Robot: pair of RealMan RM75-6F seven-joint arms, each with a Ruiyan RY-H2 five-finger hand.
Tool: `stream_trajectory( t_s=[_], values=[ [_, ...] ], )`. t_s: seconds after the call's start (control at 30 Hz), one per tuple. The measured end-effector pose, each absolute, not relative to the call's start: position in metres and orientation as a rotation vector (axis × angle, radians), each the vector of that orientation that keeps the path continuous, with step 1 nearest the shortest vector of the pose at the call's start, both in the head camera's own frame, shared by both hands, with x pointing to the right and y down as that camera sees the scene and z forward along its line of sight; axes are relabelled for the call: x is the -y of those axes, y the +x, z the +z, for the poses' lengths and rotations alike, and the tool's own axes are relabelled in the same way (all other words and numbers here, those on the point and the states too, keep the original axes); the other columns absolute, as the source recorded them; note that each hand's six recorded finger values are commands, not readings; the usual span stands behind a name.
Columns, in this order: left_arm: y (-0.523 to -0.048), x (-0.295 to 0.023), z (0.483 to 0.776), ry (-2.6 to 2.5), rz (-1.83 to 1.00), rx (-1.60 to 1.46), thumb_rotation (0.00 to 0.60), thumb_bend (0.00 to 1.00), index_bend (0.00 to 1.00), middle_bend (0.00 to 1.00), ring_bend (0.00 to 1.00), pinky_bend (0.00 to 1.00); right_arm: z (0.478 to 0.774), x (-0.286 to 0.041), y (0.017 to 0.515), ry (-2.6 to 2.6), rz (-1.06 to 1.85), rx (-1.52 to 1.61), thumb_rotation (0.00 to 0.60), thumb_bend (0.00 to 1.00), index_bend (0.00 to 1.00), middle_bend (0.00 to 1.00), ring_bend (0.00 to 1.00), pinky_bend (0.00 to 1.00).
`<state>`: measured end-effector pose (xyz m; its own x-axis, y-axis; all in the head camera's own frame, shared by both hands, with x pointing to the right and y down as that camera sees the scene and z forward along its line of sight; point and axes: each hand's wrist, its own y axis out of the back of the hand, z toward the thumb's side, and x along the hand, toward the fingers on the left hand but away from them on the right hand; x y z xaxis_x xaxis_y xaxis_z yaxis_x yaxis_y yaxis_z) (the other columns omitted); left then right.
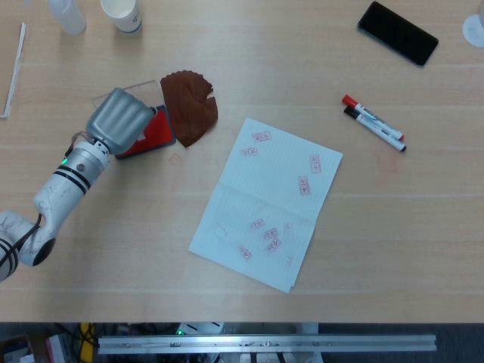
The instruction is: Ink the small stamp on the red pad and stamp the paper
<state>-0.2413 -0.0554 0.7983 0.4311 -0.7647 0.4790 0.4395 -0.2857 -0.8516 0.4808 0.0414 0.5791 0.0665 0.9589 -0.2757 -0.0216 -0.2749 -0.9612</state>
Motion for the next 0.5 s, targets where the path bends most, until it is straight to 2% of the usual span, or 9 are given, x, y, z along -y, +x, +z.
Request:
stream_trajectory(
  t_s=[0.5],
  values=[
    [-0.2350, 0.0511, 0.8095, -1.437, -1.216, -0.277, 0.600, 0.31, 0.55, 1.00, 1.00, 1.00, 0.5786, -0.0427, 0.4845, -1.428, 1.372, 1.011, 0.600, 0.19, 0.25, 0.31, 0.19, 0.24]
  ],
)
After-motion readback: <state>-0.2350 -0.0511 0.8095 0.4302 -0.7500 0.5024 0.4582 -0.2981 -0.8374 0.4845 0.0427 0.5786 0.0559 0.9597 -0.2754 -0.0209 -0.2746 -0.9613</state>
